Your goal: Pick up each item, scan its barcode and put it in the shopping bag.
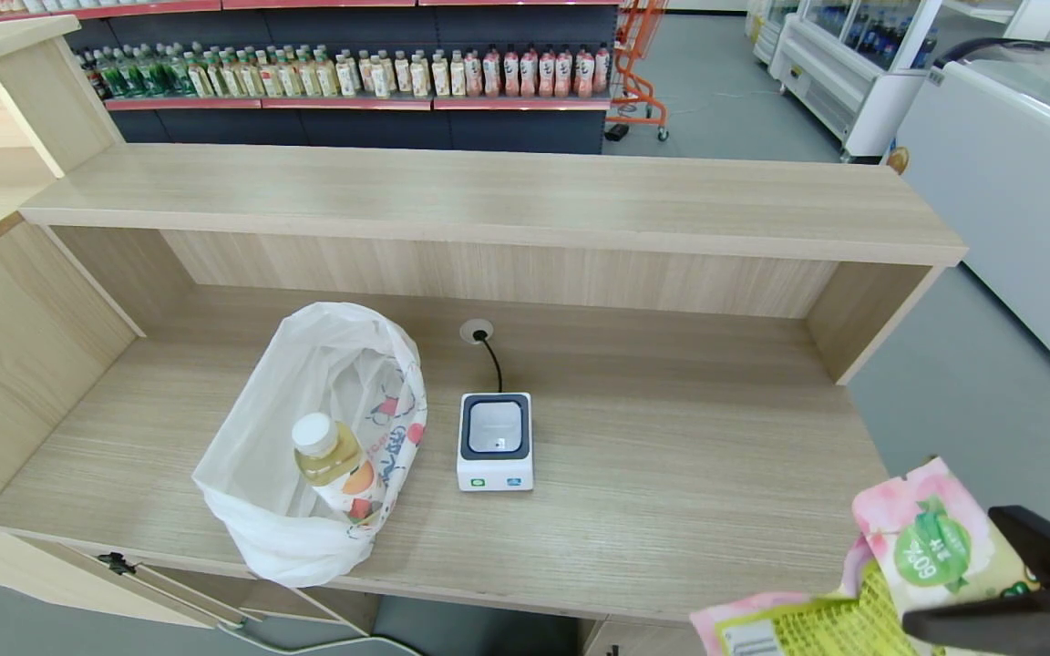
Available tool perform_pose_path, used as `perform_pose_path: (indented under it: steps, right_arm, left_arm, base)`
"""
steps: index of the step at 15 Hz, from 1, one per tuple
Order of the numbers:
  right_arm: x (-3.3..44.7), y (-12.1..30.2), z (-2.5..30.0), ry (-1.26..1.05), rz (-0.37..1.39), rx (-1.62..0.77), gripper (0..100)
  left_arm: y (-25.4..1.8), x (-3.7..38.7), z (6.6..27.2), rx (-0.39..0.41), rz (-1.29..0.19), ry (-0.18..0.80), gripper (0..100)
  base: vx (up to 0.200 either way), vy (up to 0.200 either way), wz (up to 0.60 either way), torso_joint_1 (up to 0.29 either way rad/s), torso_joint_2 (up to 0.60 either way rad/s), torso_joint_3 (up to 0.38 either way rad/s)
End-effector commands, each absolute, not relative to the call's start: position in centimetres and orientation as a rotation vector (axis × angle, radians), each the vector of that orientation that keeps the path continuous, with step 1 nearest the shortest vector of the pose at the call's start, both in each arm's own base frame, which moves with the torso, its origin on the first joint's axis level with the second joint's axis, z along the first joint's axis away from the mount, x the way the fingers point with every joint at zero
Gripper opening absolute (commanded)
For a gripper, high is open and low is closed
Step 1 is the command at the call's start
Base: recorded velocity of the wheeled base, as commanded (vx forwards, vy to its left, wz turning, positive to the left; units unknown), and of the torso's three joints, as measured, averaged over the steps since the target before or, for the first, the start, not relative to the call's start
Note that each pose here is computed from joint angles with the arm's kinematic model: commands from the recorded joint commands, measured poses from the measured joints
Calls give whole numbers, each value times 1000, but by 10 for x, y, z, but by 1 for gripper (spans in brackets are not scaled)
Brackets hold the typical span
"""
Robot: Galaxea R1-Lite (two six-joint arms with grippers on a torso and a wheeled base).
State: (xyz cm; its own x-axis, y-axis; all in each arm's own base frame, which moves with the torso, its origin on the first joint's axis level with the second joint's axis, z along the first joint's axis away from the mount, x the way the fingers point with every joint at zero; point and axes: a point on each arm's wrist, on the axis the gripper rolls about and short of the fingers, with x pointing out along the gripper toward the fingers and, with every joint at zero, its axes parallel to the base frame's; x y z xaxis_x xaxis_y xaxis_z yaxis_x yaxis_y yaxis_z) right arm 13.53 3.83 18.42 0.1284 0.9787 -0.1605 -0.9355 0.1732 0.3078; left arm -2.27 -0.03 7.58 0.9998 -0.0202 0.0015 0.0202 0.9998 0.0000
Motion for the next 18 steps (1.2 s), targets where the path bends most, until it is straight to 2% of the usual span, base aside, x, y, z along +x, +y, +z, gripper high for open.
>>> perform_pose_path:
  steps: [1, 2, 4, 6, 9, 12, 18]
  right_arm:
    - [128, 27, 195, 274, 1267, 57, 0]
    - [124, 18, 194, 264, 1041, -73, 0]
    - [123, 16, 202, 263, 871, -162, 0]
    - [130, 21, 225, 123, 859, -391, 0]
    - [151, 35, 233, -32, 934, -737, 0]
    - [167, 45, 222, -70, 979, -929, 0]
    - [210, 91, 243, -235, 955, -1276, 0]
  left_arm:
    - [0, -23, 76, 0, -20, -2, 100]
    - [0, -23, 76, 0, -20, -2, 100]
    - [0, -23, 76, 0, -20, -2, 100]
    - [0, -23, 76, 0, -20, -2, 100]
    - [0, -23, 76, 0, -20, -2, 100]
    - [0, -23, 76, -2, -20, -2, 100]
    - [0, -23, 76, 3, -20, -2, 100]
  base:
    - [0, 0, 0, 0, 0, 0]
    - [0, 0, 0, 0, 0, 0]
    - [0, 0, 0, 0, 0, 0]
    - [0, 0, 0, 0, 0, 0]
    - [0, 0, 0, 0, 0, 0]
    - [0, 0, 0, 0, 0, 0]
    - [0, 0, 0, 0, 0, 0]
